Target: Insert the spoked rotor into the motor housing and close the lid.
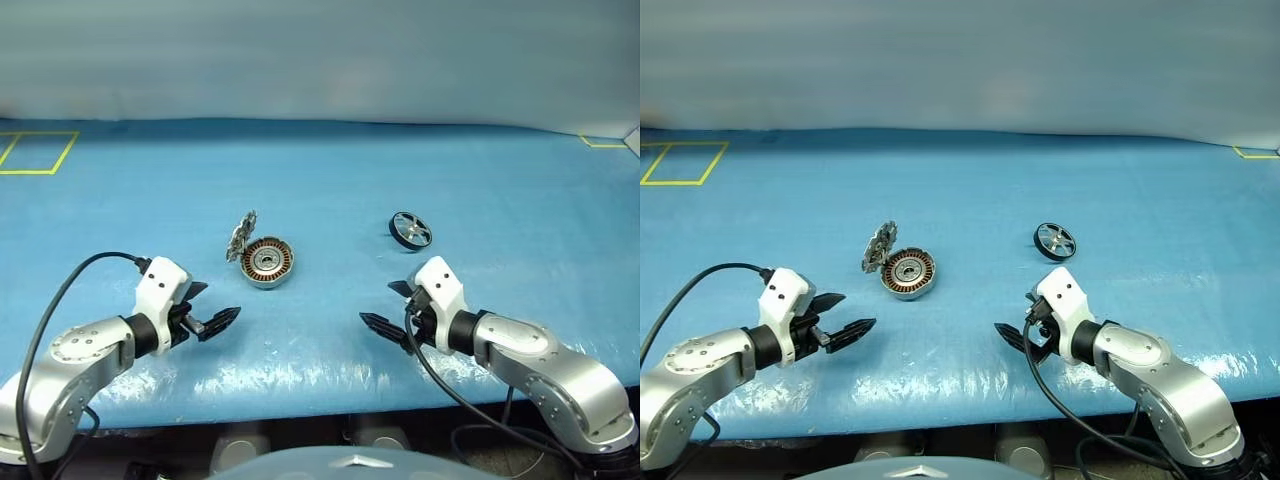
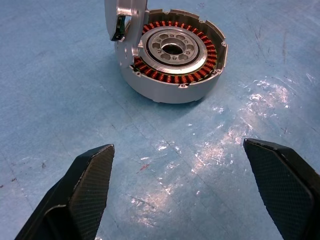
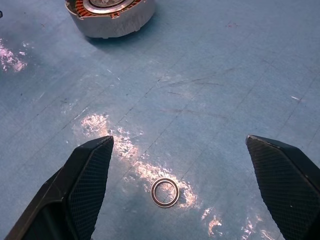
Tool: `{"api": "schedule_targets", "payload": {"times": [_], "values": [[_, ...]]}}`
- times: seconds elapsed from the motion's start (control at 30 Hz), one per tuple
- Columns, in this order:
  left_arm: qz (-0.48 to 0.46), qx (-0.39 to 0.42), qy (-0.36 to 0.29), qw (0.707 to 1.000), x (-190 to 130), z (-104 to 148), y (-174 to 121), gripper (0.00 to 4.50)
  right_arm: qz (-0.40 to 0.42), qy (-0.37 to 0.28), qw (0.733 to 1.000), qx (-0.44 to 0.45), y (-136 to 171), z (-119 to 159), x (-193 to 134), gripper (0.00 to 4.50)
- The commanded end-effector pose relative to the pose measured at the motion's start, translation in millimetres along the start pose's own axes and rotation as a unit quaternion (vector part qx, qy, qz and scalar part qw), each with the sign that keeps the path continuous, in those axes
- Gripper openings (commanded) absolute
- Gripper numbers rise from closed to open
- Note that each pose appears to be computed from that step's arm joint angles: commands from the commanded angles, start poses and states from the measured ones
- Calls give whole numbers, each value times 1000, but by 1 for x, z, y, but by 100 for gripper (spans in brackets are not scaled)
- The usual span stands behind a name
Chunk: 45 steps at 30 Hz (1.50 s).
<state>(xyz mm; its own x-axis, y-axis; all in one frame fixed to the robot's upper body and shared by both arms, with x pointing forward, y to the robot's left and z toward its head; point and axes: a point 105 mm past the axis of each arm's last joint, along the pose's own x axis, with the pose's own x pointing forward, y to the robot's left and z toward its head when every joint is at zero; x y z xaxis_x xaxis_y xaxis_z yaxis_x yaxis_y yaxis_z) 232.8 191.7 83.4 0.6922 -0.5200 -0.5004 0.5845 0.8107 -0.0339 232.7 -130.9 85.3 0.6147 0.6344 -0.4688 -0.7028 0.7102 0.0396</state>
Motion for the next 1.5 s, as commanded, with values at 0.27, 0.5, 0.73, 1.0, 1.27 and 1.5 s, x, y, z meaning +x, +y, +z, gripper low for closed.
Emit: {"api": "schedule_targets", "payload": {"times": [0.27, 0.5, 0.73, 1.0, 1.27, 1.5], "values": [[10, 25, -5, 1000, -1, 5, 0, 450, -29, -2, 999, -45, -7, 7, -3, 447], [14, 24, 0, 1000, 0, 3, 1, 450, -27, -2, 999, -44, -7, 6, -3, 447], [15, 23, -4, 1000, 1, 4, 1, 450, -30, -2, 999, -42, -7, 5, -2, 447], [15, 22, -6, 1000, 2, 4, 1, 450, -31, -2, 999, -40, -8, 5, -2, 447], [22, 30, -26, 999, 3, 7, 1, 450, -11, 3, 997, -76, -6, 12, 0, 447], [49, 84, -89, 991, 5, 12, 1, 450, 87, 38, 948, -303, 3, 49, 28, 447]]}}
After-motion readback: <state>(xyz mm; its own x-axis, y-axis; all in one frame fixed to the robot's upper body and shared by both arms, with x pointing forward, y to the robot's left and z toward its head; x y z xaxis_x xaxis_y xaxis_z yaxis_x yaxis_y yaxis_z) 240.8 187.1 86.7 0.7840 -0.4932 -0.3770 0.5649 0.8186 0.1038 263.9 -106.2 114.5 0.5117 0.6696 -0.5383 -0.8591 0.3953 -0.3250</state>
